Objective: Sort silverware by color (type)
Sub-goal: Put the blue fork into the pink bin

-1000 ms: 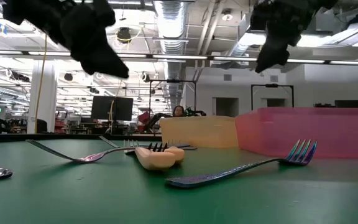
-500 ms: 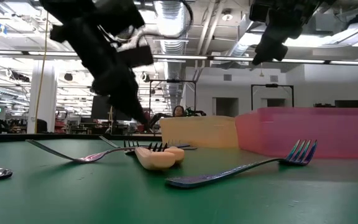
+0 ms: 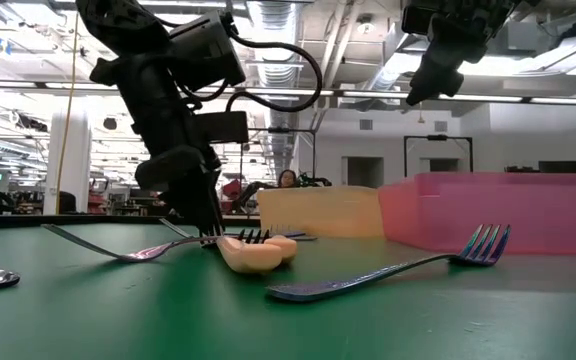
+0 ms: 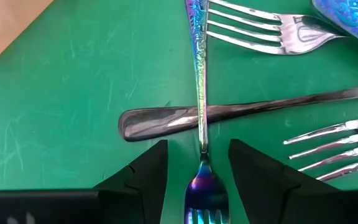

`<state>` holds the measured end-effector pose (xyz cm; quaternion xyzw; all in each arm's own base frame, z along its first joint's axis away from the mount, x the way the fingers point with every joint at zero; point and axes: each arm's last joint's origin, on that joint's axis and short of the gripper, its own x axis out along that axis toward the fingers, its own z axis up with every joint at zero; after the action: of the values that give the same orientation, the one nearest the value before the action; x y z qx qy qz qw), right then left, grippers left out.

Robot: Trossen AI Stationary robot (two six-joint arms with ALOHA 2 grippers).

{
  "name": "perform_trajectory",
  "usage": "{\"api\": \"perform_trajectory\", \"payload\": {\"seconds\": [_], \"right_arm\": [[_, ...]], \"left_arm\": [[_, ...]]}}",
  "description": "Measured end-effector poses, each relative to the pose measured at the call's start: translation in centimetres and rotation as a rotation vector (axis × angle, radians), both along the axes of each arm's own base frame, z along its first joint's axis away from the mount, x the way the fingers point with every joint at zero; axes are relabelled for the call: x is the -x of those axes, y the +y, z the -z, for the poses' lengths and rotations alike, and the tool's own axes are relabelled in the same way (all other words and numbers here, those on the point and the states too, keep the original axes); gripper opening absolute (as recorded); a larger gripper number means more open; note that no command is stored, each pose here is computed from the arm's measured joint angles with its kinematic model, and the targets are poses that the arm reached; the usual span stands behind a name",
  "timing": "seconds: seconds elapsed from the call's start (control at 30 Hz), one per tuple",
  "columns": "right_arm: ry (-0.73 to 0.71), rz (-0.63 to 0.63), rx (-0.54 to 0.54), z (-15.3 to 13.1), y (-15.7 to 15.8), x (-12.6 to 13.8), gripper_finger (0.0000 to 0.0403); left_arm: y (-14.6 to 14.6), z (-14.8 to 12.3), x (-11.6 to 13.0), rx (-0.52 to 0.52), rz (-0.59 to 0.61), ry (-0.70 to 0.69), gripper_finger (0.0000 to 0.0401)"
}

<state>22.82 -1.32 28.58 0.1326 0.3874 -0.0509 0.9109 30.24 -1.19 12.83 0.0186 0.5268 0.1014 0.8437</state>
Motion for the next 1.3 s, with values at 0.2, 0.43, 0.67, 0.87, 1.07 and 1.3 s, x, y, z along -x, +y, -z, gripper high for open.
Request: {"api": "perform_trajectory", "payload": {"seconds": [0.2, 0.43, 0.67, 0.87, 1.07, 1.3], "right_arm": [[0.000, 0.002, 0.003, 0.0, 0.0, 0.0, 0.0187], [0.000, 0.002, 0.003, 0.0, 0.0, 0.0, 0.0187], [-0.003, 0.002, 0.003, 0.0, 0.0, 0.0, 0.0187], [-0.025, 0.001, 0.006, -0.2, 0.0, -0.2, 0.0187], [-0.039, 0.001, 0.007, -0.1, 0.0, -0.5, 0.0187], [-0.104, -0.023, 0.037, -0.1, -0.1, -1.8, 0.0187]], "left_arm": [[0.6, 0.4, -0.1, 0.070, 0.013, 0.017, 0.0096], [1.6, 0.8, -0.1, 0.080, -0.017, 0.031, 0.0008], [1.4, 0.2, 0.0, 0.053, -0.013, 0.004, 0.0002], [1.2, -1.0, 0.5, -0.033, -0.043, -0.019, 0.0001], [0.9, -3.2, 0.9, -0.085, -0.056, -0.097, 0.0000], [0.0, -6.8, 1.8, -0.155, -0.072, -0.270, 0.0000]]}}
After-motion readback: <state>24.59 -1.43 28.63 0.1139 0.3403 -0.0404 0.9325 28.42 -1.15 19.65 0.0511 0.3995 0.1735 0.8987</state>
